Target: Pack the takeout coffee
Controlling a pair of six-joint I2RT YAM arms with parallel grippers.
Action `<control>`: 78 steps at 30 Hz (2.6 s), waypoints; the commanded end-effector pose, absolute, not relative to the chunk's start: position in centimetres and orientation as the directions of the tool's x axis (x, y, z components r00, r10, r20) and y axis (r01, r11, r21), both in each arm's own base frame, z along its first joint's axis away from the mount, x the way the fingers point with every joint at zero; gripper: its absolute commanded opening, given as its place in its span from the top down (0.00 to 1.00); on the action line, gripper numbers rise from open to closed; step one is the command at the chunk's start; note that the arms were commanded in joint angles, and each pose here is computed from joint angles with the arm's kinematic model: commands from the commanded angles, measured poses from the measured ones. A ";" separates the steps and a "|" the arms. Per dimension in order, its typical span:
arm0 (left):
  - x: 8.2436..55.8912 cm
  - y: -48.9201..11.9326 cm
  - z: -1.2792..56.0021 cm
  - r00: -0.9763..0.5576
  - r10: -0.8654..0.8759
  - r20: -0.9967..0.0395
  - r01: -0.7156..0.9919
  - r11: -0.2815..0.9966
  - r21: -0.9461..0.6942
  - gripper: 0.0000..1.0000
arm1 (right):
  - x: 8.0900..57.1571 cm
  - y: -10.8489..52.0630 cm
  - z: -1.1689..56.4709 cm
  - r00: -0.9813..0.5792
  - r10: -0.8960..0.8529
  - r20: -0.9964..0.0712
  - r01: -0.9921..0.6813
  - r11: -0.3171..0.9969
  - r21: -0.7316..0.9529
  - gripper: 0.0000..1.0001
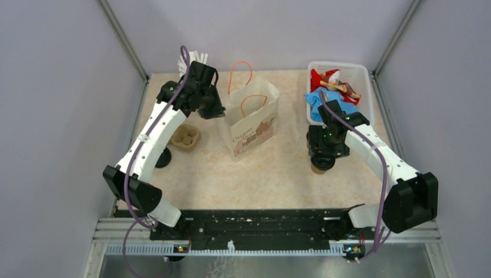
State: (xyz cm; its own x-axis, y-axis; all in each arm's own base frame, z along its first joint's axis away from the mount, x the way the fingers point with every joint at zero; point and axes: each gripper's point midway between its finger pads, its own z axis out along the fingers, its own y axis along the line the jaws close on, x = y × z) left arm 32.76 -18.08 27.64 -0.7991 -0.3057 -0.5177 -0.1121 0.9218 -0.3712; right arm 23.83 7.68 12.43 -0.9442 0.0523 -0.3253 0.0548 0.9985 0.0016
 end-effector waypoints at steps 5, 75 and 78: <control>33.7 -18.7 27.6 -0.791 -0.309 -0.527 -0.097 0.916 -0.390 0.86 | 24.5 6.9 12.1 -0.937 0.043 -0.346 0.061 0.997 -0.040 0.11; 35.3 -15.9 32.6 -0.553 -0.084 -0.829 0.143 0.971 -0.194 1.00 | 22.5 17.9 36.6 -0.432 -0.183 -0.883 -0.628 0.763 0.149 0.40; 34.6 -15.7 33.7 -0.448 -0.080 -0.891 0.210 0.959 -0.192 1.00 | 22.4 20.5 38.4 -0.375 -0.248 -0.893 -0.685 0.724 0.087 0.39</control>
State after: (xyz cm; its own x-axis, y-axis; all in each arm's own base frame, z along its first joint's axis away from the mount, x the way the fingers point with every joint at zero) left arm 34.39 -16.05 28.57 -0.6755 -0.1045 -0.7299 0.0817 0.9732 -0.2149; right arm 21.85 17.05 34.95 -0.4932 -0.1992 -0.8468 -0.5932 0.7890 0.1599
